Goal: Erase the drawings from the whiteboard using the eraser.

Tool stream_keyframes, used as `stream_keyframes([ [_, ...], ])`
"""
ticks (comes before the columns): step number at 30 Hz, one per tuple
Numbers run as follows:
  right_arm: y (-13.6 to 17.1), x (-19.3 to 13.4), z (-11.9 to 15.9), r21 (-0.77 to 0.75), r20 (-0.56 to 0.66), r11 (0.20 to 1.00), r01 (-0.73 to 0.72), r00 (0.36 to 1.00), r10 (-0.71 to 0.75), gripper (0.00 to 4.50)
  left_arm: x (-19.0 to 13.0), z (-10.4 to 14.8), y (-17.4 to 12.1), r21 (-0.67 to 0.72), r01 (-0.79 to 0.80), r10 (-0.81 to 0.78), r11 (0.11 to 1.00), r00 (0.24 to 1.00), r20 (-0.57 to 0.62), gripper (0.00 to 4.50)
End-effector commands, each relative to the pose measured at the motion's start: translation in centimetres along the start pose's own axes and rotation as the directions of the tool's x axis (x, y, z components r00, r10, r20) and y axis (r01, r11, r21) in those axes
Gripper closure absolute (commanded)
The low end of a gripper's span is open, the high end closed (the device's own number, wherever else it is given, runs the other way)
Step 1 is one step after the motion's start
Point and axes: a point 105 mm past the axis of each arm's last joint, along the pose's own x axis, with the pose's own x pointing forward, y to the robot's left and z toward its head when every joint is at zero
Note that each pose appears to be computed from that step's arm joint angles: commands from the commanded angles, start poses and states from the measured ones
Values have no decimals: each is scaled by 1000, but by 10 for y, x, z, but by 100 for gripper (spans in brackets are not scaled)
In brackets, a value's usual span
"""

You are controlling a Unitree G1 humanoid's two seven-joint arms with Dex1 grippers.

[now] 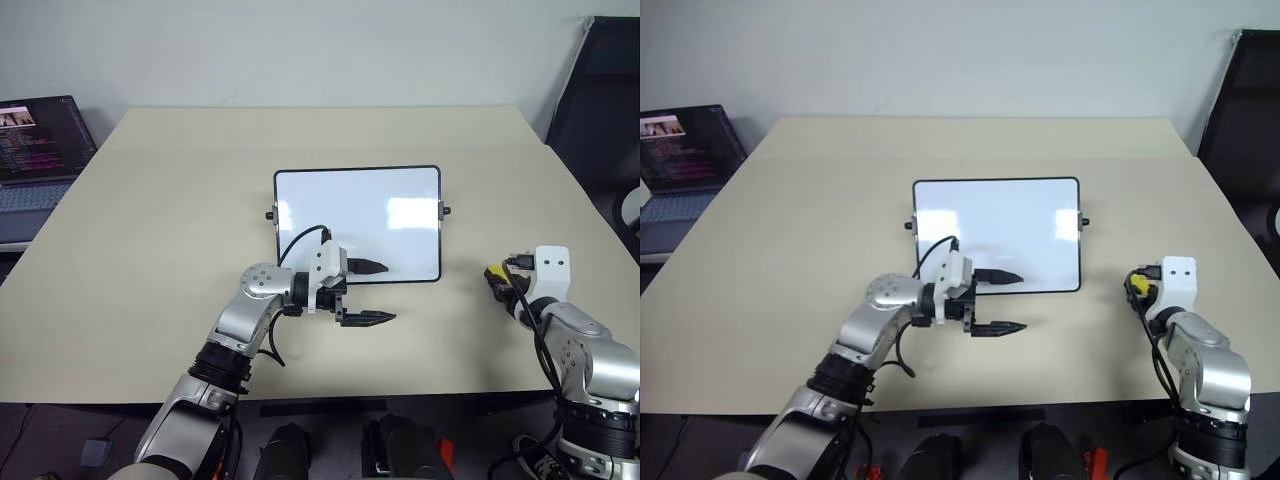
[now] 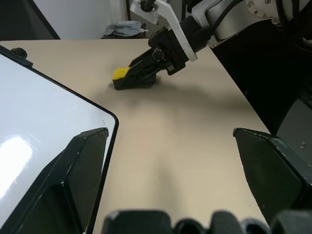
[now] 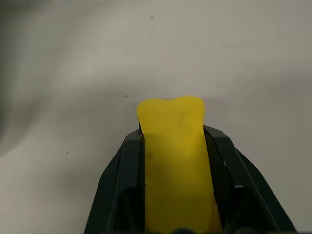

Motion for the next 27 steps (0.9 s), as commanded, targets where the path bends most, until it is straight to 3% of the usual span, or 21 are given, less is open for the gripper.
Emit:
stream_keyframes([
  [1, 0, -1, 15, -10, 58, 1000, -6, 998, 7, 324, 1, 8, 2, 35, -10, 9, 999, 1000, 20, 0],
  [4, 4, 1, 16, -5, 62, 1000, -25, 998, 25, 324, 0, 10, 3, 35, -17, 16, 999, 1000, 24, 0],
  [13, 2, 4, 25, 11, 90, 1000, -12, 996, 11, 15, -1, 11, 4, 36, -28, 27, 999, 999, 24, 0],
  [14, 2, 4, 25, 9, 90, 1000, -10, 996, 9, 2, -1, 11, 5, 36, -28, 27, 999, 999, 24, 0],
  [22, 1, 1, 25, 11, 94, 1000, 2, 996, -3, 2, -5, 12, 7, 35, -42, 41, 999, 999, 19, 0],
  [27, -1, -11, 35, 29, 142, 1000, 7, 990, -11, 2, -15, 13, 14, 37, -141, 141, 989, 990, 20, 0],
])
